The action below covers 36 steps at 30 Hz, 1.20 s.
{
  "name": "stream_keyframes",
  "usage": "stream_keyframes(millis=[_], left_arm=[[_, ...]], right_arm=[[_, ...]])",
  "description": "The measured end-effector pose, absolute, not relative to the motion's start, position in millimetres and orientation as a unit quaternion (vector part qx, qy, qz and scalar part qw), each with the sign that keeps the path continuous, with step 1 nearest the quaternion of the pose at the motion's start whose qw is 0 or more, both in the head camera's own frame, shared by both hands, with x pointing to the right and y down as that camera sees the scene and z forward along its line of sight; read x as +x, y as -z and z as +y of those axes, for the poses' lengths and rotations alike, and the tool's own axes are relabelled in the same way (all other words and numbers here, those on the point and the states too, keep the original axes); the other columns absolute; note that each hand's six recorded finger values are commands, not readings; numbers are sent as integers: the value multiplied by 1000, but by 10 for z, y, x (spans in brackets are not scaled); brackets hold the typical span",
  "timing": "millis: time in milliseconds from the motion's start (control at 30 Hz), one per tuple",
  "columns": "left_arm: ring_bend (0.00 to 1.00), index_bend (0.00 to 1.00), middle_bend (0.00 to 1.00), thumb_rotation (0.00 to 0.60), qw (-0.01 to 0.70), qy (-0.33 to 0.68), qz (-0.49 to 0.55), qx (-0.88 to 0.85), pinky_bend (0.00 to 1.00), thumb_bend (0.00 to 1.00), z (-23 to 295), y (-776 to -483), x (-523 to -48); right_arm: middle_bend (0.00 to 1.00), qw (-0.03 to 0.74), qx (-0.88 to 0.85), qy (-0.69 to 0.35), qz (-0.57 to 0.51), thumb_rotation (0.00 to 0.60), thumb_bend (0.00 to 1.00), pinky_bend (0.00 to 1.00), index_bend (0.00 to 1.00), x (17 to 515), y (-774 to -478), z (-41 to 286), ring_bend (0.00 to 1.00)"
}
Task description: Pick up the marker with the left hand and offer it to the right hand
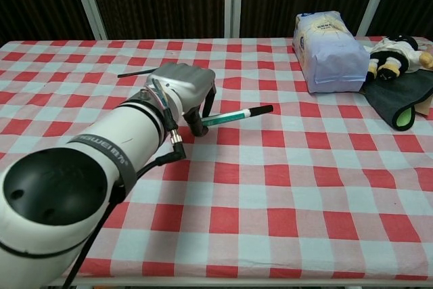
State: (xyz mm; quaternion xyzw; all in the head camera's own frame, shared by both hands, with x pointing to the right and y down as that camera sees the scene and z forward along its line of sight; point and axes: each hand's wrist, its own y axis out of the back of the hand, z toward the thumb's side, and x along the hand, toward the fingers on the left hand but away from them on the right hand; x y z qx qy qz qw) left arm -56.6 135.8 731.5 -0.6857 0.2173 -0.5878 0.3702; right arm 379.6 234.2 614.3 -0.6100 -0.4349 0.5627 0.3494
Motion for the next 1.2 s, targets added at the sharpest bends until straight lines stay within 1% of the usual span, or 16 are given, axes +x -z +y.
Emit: stream_keyframes(millis=[167, 233, 333, 567, 700, 1000, 1200], left_arm=[[527, 592, 594, 600, 368, 559, 230, -706, 594, 404, 1356, -7165, -489], [527, 592, 594, 600, 371, 551, 229, -712, 594, 404, 1372, -7121, -456], [527, 591, 594, 600, 372, 544, 227, -717, 594, 405, 1391, -7077, -419], [527, 592, 594, 600, 375, 537, 226, -721, 594, 409, 1384, -7032, -371], [527, 592, 594, 600, 378, 534, 222, -723, 594, 408, 1389, -7017, -335], [527, 592, 594, 600, 384, 536, 216, -720, 594, 409, 1377, -6987, -297], [527, 592, 594, 600, 383, 541, 215, -717, 594, 409, 1345, -6994, -295]], right_arm=[[222, 357, -626, -553, -418, 600, 139, 0, 162, 3654, -6230, 2186, 0], [257, 365, -633, -547, -408, 600, 154, 0, 211, 3553, -6275, 2079, 0], [282, 381, -645, -534, -392, 600, 170, 10, 266, 3375, -6328, 1916, 7], [288, 417, -667, -511, -346, 600, 174, 31, 298, 2923, -6461, 1593, 31], [305, 426, -681, -497, -327, 600, 193, 40, 313, 2637, -6573, 1444, 42], [327, 430, -698, -484, -305, 600, 208, 44, 339, 2222, -6804, 1326, 43], [363, 433, -703, -478, -301, 600, 212, 70, 385, 2081, -6871, 1331, 74]])
